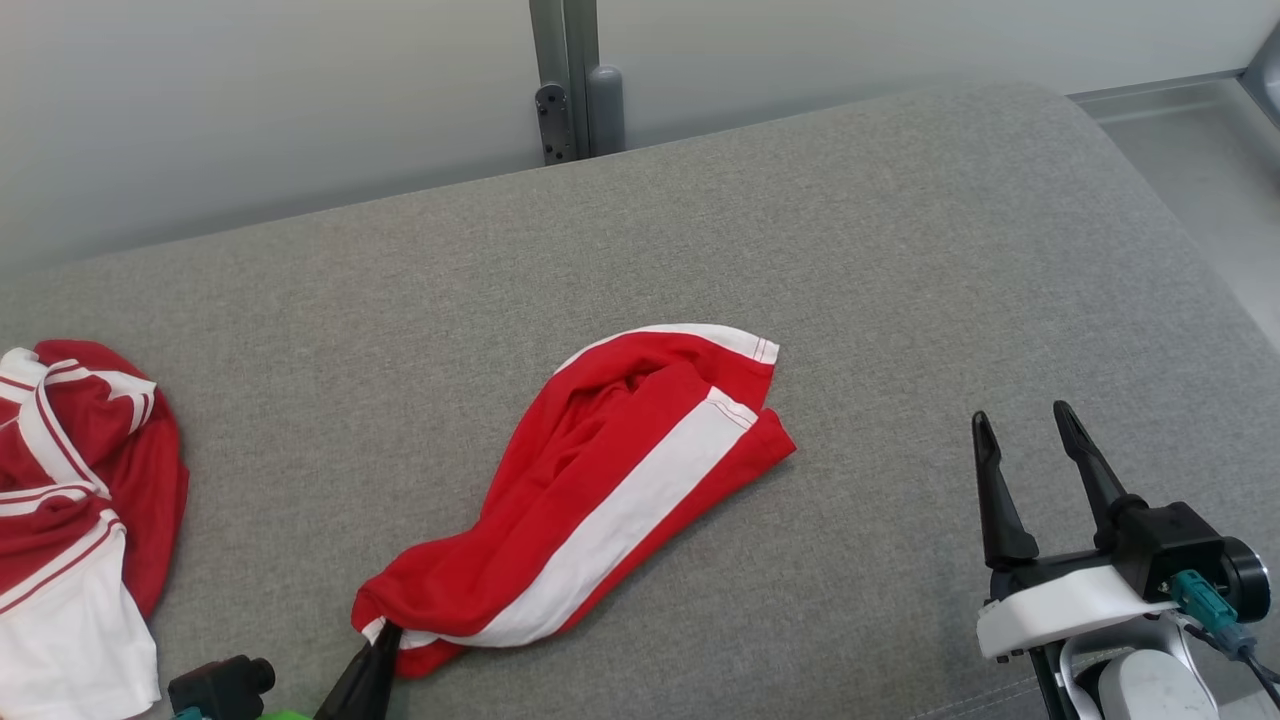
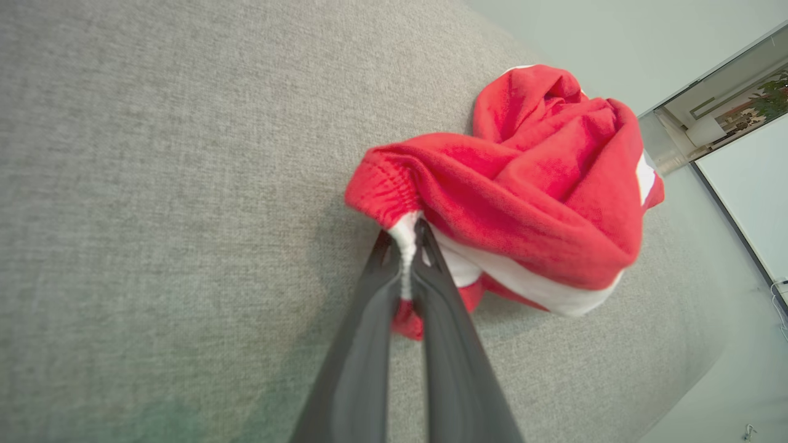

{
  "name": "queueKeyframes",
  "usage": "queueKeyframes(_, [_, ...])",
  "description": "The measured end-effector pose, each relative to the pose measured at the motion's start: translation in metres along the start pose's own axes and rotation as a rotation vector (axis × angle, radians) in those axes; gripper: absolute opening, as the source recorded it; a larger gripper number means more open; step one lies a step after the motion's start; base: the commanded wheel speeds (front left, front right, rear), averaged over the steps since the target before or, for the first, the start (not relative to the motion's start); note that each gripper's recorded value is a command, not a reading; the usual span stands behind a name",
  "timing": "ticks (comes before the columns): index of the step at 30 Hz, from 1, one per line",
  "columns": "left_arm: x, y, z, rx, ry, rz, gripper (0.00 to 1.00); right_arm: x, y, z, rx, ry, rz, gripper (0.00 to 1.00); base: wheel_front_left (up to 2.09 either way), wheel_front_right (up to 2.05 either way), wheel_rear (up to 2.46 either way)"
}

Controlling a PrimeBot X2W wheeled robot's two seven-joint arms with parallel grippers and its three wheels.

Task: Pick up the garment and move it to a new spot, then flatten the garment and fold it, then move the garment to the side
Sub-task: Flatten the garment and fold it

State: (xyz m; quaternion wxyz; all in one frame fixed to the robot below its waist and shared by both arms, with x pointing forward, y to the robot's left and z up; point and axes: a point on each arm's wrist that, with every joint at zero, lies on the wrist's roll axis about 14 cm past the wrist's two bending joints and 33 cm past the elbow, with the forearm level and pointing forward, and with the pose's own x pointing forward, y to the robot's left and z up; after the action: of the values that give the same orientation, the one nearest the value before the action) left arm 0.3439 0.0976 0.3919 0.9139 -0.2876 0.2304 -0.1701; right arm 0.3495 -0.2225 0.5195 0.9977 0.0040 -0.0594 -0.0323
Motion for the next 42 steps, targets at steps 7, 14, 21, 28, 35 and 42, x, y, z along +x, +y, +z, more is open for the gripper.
queueKeyframes(7, [0.000,0.001,0.004,0.030,-0.007,-0.009,0.00,0.000,0.000,-0.001,-0.001,0.002,0.001,1.00,0.00,0.00,0.00])
queueKeyframes(14, [-0.004,0.018,0.014,0.086,-0.011,0.023,0.25,0.000,0.002,0.000,-0.002,0.000,0.005,1.00,0.00,0.00,0.00])
queueKeyframes(21, [-0.014,0.033,0.011,0.136,0.012,0.060,1.00,-0.006,0.002,0.000,0.002,0.001,0.006,1.00,0.00,0.00,0.00])
queueKeyframes(28, [-0.029,0.048,0.026,0.193,-0.021,0.111,1.00,-0.008,0.004,0.003,-0.001,-0.010,0.012,1.00,0.00,0.00,0.00])
queueKeyframes(35, [-0.039,0.036,0.077,0.262,-0.233,0.146,1.00,-0.003,0.007,0.017,-0.026,-0.053,0.028,1.00,0.00,0.00,0.00])
queueKeyframes(42, [-0.060,0.016,0.095,0.298,-0.409,0.175,1.00,0.000,0.012,0.027,-0.046,-0.086,0.046,1.00,0.00,0.00,0.00])
